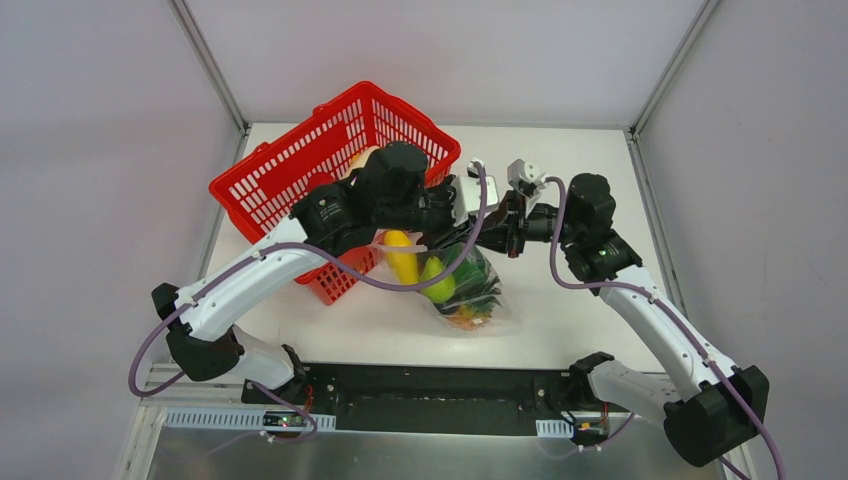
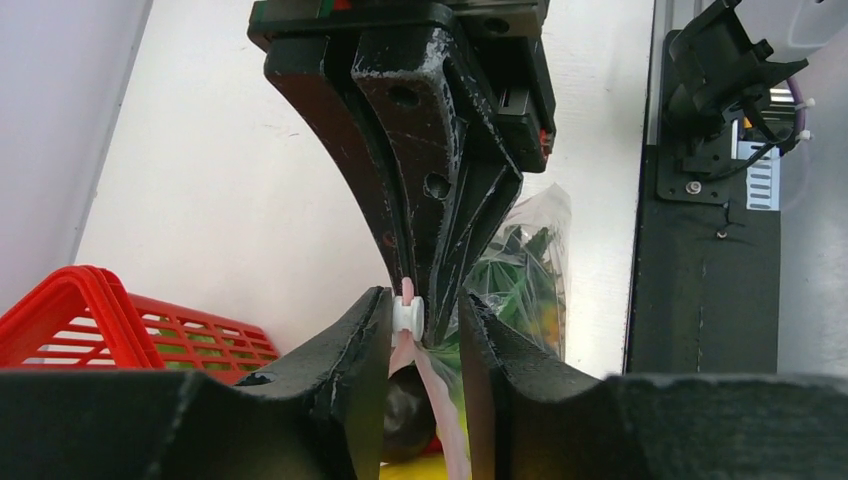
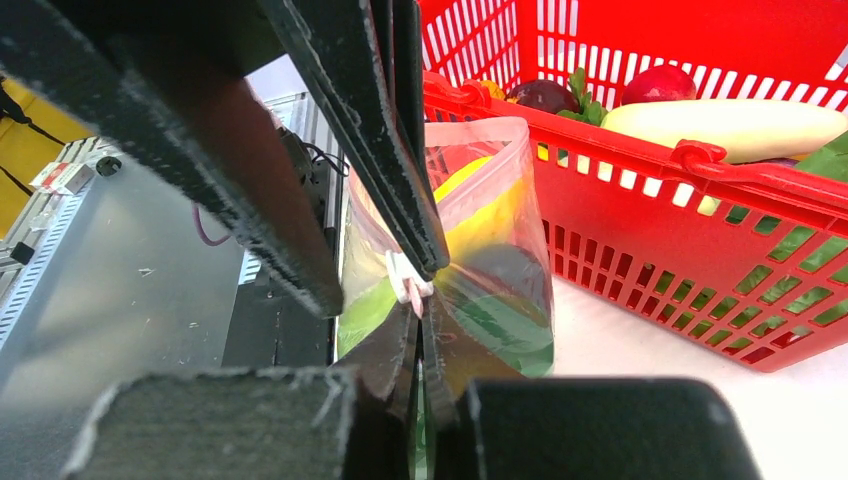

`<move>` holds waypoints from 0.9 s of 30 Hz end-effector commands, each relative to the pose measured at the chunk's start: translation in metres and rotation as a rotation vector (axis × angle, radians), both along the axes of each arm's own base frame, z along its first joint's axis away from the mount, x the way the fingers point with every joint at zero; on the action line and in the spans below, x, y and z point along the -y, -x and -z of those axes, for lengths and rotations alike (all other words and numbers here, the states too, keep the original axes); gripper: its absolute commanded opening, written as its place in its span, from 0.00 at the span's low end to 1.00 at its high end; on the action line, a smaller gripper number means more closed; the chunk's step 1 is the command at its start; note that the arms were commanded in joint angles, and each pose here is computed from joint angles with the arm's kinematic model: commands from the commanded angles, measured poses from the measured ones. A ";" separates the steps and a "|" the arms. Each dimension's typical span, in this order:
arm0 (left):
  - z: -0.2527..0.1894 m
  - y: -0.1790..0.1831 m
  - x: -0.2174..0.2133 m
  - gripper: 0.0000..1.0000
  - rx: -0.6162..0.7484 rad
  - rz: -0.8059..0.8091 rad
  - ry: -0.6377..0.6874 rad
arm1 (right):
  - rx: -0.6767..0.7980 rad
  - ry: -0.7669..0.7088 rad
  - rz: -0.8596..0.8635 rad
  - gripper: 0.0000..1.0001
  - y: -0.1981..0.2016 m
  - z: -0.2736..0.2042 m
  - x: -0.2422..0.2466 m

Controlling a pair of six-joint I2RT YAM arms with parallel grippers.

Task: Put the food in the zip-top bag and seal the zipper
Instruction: Zip the zipper food storage bag at the center of the board.

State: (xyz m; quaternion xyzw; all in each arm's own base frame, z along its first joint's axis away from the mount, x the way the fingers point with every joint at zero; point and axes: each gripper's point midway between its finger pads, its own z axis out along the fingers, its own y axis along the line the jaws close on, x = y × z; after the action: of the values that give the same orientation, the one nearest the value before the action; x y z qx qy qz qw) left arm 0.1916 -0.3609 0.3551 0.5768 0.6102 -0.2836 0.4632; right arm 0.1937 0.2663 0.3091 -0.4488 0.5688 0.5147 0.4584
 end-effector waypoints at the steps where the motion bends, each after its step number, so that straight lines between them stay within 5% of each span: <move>1: -0.021 0.005 -0.007 0.29 0.045 0.011 0.028 | 0.078 -0.028 -0.032 0.00 0.009 -0.016 0.002; 3: -0.019 0.005 -0.004 0.28 0.038 0.021 0.016 | 0.087 -0.032 -0.036 0.00 0.011 -0.016 0.002; 9: -0.007 0.006 -0.006 0.00 0.014 0.034 -0.047 | 0.097 -0.036 -0.043 0.00 0.011 -0.018 0.002; 11: -0.005 0.007 -0.008 0.00 0.011 0.034 -0.061 | 0.097 -0.035 -0.027 0.00 0.008 -0.018 0.002; 14: -0.005 0.009 -0.011 0.19 0.009 0.037 -0.063 | 0.099 -0.037 -0.022 0.00 0.007 -0.018 0.002; 19: -0.004 0.010 -0.009 0.30 0.000 0.044 -0.063 | 0.095 -0.040 -0.024 0.00 0.008 -0.017 0.002; 24: -0.001 0.009 -0.006 0.28 -0.008 0.052 -0.072 | 0.093 -0.042 -0.022 0.00 0.009 -0.016 0.003; 27: -0.002 0.009 -0.004 0.16 -0.012 0.055 -0.074 | 0.096 -0.043 -0.019 0.00 0.008 -0.017 0.003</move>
State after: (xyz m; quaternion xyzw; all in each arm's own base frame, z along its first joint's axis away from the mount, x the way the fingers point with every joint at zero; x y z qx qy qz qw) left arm 0.1887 -0.3533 0.3468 0.6030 0.6180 -0.2637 0.4301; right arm 0.1888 0.2654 0.3080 -0.4533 0.5634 0.5168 0.4583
